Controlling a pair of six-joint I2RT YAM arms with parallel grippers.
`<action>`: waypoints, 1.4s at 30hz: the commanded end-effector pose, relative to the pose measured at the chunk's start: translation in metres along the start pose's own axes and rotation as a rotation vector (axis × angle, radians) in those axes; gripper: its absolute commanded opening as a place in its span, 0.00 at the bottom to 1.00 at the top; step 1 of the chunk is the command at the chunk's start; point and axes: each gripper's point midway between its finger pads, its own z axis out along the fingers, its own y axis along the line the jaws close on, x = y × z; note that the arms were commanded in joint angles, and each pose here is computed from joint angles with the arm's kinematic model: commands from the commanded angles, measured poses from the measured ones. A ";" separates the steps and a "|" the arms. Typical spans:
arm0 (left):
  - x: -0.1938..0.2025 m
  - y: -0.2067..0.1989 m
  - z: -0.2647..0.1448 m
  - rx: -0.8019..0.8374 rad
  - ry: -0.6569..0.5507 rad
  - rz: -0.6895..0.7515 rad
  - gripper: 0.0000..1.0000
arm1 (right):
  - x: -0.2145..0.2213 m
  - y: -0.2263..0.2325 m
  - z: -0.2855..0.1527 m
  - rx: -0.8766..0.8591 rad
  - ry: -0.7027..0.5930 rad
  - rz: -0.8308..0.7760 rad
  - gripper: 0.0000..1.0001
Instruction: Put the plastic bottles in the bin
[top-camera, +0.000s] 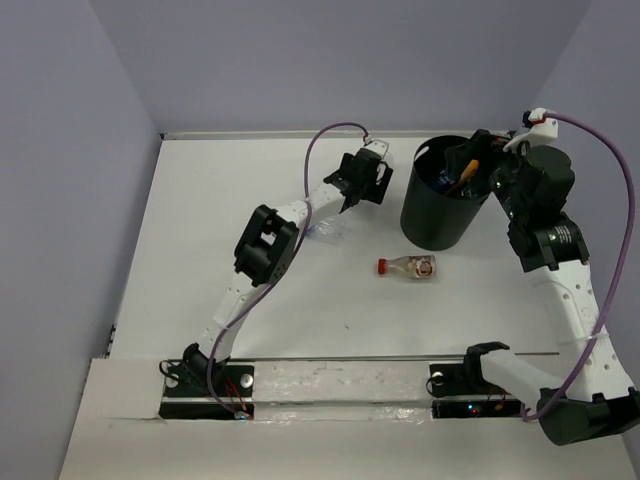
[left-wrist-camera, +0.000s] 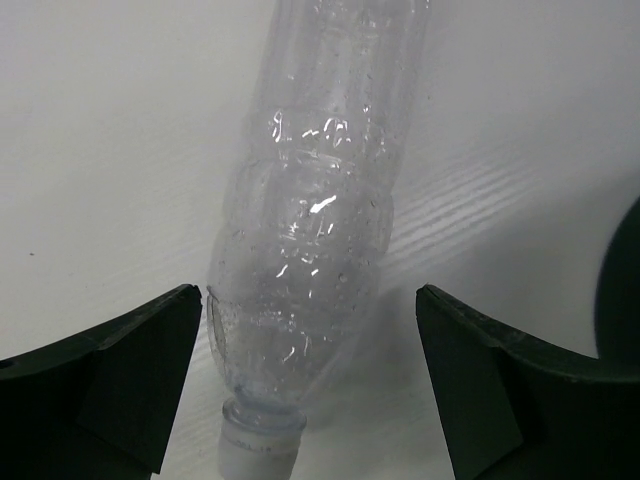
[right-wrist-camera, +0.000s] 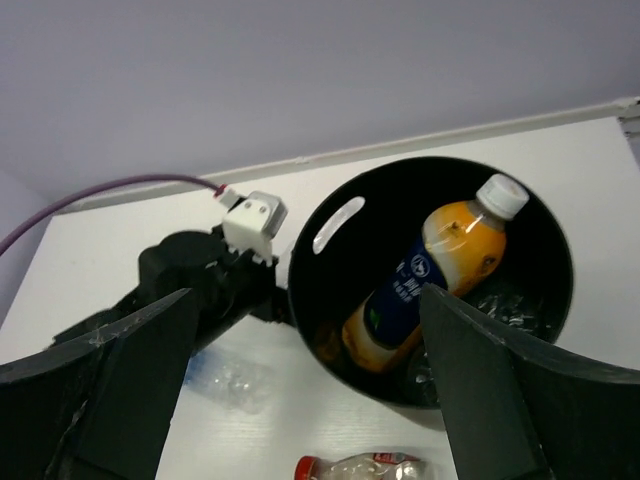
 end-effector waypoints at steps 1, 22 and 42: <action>-0.035 0.005 0.005 -0.019 -0.064 0.006 0.99 | 0.020 0.024 -0.005 -0.156 0.054 0.035 0.96; -0.081 0.027 -0.020 -0.029 -0.216 -0.126 0.47 | 0.006 0.070 -0.075 -0.420 0.034 0.068 0.93; -0.128 -0.037 -0.325 0.554 -0.672 -0.350 0.44 | 0.028 0.111 -0.061 -0.689 0.181 0.139 1.00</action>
